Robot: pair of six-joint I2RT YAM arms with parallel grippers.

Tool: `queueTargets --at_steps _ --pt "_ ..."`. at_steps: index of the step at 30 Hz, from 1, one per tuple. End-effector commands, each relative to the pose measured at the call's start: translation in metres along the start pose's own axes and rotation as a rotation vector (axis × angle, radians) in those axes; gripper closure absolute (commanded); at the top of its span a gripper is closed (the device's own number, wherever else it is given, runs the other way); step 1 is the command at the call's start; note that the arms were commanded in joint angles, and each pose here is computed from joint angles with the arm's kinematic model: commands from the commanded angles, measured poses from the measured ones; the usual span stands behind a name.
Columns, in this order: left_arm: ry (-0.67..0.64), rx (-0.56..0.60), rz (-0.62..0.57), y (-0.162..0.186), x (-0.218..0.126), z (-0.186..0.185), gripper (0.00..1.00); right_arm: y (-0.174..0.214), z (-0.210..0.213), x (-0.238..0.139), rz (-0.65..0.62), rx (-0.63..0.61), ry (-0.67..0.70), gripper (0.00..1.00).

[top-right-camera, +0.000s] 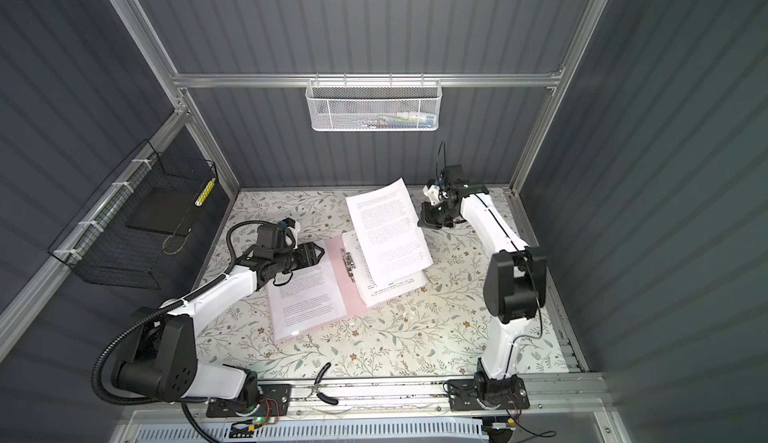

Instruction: Put the files into the folder

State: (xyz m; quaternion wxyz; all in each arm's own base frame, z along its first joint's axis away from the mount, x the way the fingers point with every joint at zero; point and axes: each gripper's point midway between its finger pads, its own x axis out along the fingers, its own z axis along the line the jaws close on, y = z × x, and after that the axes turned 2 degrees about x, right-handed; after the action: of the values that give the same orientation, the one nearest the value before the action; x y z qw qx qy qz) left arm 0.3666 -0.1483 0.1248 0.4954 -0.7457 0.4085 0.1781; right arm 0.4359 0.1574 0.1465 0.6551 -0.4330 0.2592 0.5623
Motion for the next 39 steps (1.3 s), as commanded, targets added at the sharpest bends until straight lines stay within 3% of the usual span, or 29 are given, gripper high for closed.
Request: queueTargets --at_steps 1,13,24,39 --pt "0.024 0.022 0.007 0.001 0.004 -0.003 0.30 0.008 0.009 0.013 0.076 -0.029 -0.096 1.00" --pt "0.017 0.020 0.020 0.005 0.011 0.001 0.30 0.030 0.002 0.053 0.180 -0.080 -0.083 1.00" --pt "0.011 0.028 0.036 0.009 0.013 0.003 0.30 0.045 0.011 0.046 0.229 -0.213 -0.124 1.00" --pt "0.011 0.028 0.037 0.010 0.014 0.004 0.31 0.042 0.017 0.058 0.243 -0.245 -0.136 1.00"
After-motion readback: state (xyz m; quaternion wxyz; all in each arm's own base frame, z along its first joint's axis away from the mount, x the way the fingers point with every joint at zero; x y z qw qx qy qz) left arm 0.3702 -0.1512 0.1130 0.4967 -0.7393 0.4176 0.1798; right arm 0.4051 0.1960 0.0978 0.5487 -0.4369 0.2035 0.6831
